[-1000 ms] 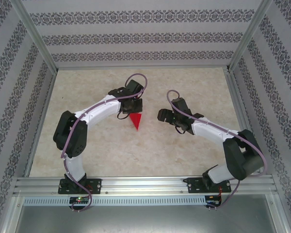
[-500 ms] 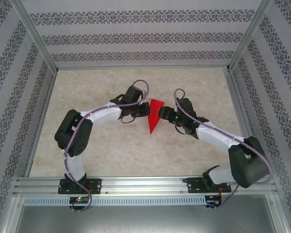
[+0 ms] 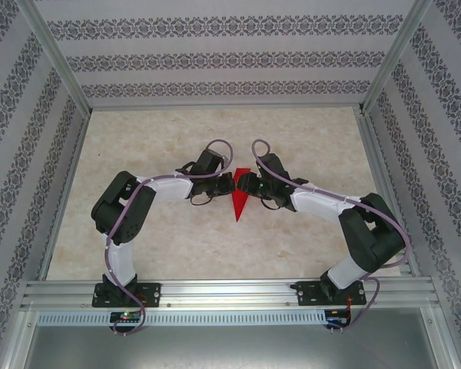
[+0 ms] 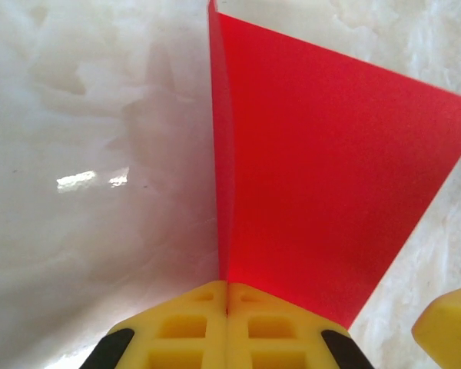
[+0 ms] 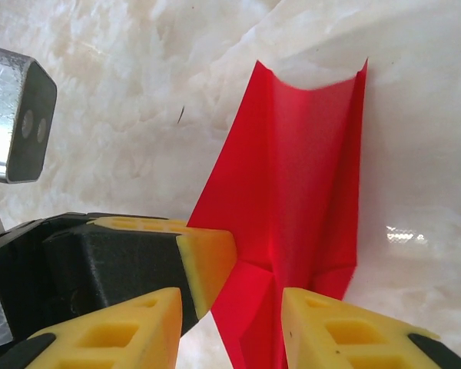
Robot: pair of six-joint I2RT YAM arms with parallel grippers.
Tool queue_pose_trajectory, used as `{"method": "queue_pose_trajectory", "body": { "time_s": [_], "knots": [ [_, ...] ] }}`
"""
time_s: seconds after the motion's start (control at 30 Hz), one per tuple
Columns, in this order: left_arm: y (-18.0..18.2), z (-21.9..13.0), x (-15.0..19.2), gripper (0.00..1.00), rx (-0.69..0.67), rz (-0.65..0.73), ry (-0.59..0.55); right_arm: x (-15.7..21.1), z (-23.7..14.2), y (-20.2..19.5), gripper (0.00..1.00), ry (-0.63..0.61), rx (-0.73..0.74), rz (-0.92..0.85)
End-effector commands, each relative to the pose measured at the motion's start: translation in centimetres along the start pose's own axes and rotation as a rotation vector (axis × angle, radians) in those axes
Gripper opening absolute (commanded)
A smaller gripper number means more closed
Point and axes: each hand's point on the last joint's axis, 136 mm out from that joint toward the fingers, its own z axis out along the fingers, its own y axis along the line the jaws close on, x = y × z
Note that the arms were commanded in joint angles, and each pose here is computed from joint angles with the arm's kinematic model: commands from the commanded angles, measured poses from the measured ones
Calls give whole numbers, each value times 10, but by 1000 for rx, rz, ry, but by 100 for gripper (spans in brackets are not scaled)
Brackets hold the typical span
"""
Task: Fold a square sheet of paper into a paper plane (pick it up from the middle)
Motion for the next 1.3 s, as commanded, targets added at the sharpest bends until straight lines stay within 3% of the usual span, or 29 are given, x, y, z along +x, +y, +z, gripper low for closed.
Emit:
{"method": "queue_pose_trajectory", "body": {
  "time_s": [0.0, 0.3, 0.9, 1.27],
  "knots": [
    [3, 1, -9, 0, 7, -21, -44, -4, 5, 2, 40, -3, 43, -8],
    [8, 0, -8, 0, 3, -28, -47, 5, 20, -5, 42, 53, 90, -19],
    [13, 1, -9, 0, -17, -42, -46, 10, 14, -21, 50, 60, 210, -37],
    [16, 3, -8, 0, -25, -52, -43, 33, 16, -12, 49, 126, 127, 5]
  ]
}}
